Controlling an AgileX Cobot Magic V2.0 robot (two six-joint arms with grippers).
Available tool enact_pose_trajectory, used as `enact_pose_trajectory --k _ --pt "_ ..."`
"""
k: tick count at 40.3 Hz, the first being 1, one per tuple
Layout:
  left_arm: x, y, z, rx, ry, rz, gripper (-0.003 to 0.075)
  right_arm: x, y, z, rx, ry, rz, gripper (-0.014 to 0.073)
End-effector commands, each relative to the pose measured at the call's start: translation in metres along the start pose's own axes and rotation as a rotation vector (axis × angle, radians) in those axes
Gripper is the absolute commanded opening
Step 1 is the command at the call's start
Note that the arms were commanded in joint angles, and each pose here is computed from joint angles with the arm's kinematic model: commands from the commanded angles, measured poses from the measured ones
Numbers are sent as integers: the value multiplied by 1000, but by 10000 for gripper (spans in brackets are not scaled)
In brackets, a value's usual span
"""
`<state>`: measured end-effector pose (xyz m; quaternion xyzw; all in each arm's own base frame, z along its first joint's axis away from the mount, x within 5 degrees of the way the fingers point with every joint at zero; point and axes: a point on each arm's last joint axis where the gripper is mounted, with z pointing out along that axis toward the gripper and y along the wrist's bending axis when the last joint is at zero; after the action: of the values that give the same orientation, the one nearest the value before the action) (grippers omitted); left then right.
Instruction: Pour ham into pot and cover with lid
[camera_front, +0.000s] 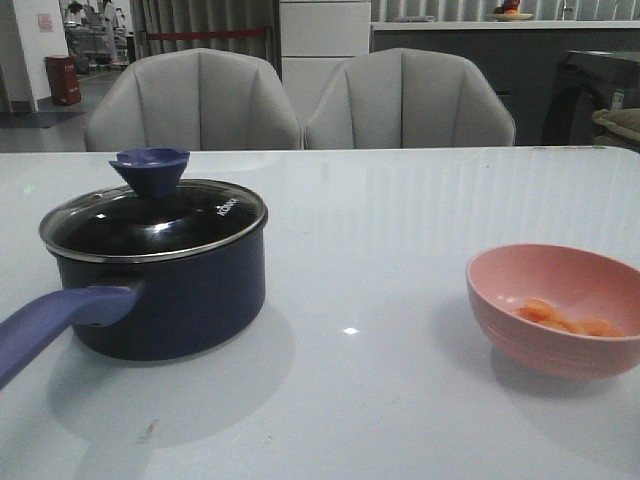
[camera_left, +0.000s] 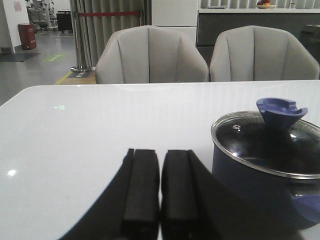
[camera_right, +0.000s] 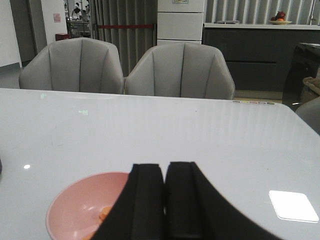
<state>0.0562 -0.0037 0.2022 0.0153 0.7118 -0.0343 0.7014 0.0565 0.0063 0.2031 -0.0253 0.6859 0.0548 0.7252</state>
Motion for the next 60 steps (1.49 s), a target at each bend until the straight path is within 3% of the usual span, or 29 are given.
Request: enact_pose_trajectory --k 1,19,25,40,51,56,60 --pt "2 0 0 5 -71 -16 122 -6 0 -2 -3 -89 -10 139" --pt "2 0 0 5 -71 -16 122 -6 0 -2 -3 -89 -10 139" --pt "5 1 0 -11 -37 193 121 -6 0 -2 -3 -89 -10 139" --pt "4 0 0 -9 -54 203 122 -6 0 -2 -3 -89 -10 139" --pt "-39 -7 -10 38 -410 165 122 -6 0 -2 -3 -89 -10 139" --pt "-68 -3 -12 20 -383 39 122 -6 0 -2 -3 -89 -10 139" --pt "-92 -3 -9 13 -285 -3 122 -6 0 -2 -3 -88 -10 139"
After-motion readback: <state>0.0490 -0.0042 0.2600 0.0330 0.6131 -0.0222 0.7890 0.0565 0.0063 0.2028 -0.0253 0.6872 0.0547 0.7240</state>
